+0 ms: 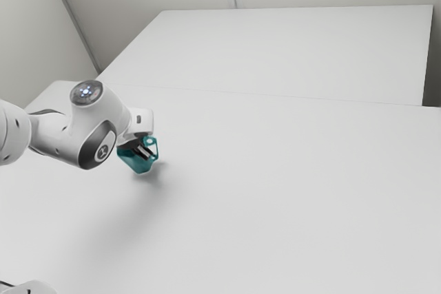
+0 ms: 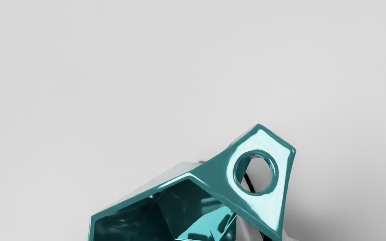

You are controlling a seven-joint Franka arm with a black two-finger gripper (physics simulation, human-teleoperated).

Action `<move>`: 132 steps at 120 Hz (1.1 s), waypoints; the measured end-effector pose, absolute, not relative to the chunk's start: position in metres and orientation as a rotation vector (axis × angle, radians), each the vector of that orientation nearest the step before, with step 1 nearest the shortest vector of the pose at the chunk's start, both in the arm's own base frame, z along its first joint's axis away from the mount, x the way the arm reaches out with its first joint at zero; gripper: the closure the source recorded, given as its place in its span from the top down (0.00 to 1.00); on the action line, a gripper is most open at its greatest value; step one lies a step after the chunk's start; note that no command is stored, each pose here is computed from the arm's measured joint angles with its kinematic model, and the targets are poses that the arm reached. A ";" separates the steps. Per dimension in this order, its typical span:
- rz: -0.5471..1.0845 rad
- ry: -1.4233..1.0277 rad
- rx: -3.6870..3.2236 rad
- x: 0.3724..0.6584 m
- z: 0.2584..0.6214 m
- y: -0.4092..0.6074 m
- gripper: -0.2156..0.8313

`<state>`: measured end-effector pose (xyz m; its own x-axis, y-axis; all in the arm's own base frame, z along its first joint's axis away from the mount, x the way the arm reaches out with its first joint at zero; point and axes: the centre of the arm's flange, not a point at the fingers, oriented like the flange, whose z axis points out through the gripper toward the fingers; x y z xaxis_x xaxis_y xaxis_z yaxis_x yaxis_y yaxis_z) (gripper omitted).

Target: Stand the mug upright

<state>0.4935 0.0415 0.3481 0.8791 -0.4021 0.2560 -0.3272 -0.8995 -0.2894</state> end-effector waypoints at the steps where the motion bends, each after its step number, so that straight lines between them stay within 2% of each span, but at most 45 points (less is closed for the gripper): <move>1: -0.454 0.553 -2.812 0.493 0.348 0.041 0.04; 84: -0.251 0.449 -2.880 0.490 0.349 0.049 0.05; 132: -0.216 0.438 -2.885 0.493 0.358 0.051 0.31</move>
